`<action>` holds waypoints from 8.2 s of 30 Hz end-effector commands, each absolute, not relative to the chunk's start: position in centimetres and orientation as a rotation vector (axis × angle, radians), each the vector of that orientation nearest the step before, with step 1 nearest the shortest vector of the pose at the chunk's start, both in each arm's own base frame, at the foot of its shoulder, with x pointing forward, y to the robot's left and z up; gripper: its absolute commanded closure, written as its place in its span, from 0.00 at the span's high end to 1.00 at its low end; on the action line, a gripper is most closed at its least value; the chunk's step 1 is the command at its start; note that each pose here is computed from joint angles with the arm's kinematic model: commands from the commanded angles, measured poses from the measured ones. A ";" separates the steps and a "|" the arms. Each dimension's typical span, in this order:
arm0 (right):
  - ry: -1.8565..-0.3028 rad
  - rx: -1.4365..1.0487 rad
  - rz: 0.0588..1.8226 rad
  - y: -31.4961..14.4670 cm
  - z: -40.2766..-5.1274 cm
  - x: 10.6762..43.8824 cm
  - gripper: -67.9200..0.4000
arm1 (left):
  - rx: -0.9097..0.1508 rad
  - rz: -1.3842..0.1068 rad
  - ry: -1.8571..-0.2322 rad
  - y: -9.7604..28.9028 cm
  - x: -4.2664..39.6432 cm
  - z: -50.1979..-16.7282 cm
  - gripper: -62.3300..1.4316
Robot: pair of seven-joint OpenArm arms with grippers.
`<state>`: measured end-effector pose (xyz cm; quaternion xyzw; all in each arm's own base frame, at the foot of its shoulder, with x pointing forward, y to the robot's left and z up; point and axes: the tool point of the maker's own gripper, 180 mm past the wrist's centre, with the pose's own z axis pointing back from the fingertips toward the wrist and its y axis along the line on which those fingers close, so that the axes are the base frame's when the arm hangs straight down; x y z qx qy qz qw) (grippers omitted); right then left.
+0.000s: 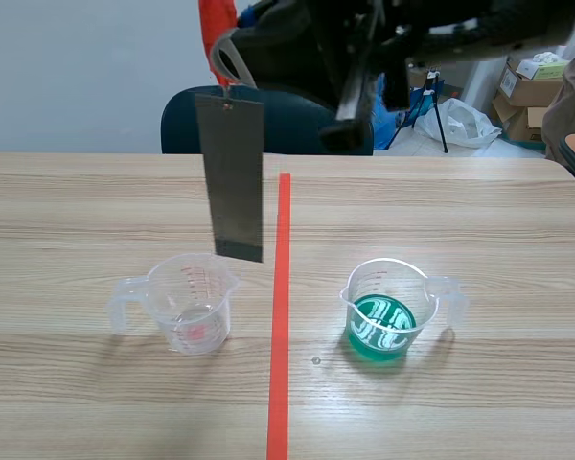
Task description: Do the redox reaction experiment
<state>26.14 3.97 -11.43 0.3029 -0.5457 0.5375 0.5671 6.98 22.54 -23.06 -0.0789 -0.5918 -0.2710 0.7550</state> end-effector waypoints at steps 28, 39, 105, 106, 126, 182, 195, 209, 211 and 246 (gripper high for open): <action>-1.260 0.578 1.197 -6.0 -11.4 25.4 0.02 | -0.179 -0.577 -1.316 22.5 7.1 -22.6 1.00; -1.290 0.558 1.095 -8.4 -11.5 27.3 0.02 | -0.179 -0.577 -1.316 22.5 7.1 -22.6 1.00; -1.242 0.555 1.087 -9.2 -13.4 27.0 0.02 | -0.179 -0.578 -1.315 22.5 7.1 -22.6 1.00; -1.243 0.555 1.087 -9.2 -13.4 27.0 0.02 | -0.179 -0.578 -1.315 22.5 7.1 -22.6 1.00; -1.265 0.573 1.062 -9.4 -13.1 27.2 0.02 | -0.179 -0.578 -1.315 22.5 7.1 -22.6 1.00; -1.272 0.581 1.059 -9.4 -12.9 27.2 0.02 | -0.179 -0.578 -1.315 22.5 7.1 -22.6 1.00; -1.275 0.582 1.058 -9.4 -12.9 27.2 0.02 | -0.192 -0.587 -1.312 22.4 7.2 -22.6 1.00; -1.278 0.584 1.057 -9.3 -12.8 27.2 0.02 | -0.347 -0.682 -1.330 19.7 9.4 -23.2 1.00; -1.278 0.584 1.057 -9.3 -12.8 27.2 0.02 | -0.369 -0.700 -1.342 19.3 9.8 -23.2 1.00; -1.278 0.584 1.058 -9.3 -12.8 27.2 0.02 | -0.734 -0.861 -1.429 6.7 22.7 -26.2 0.44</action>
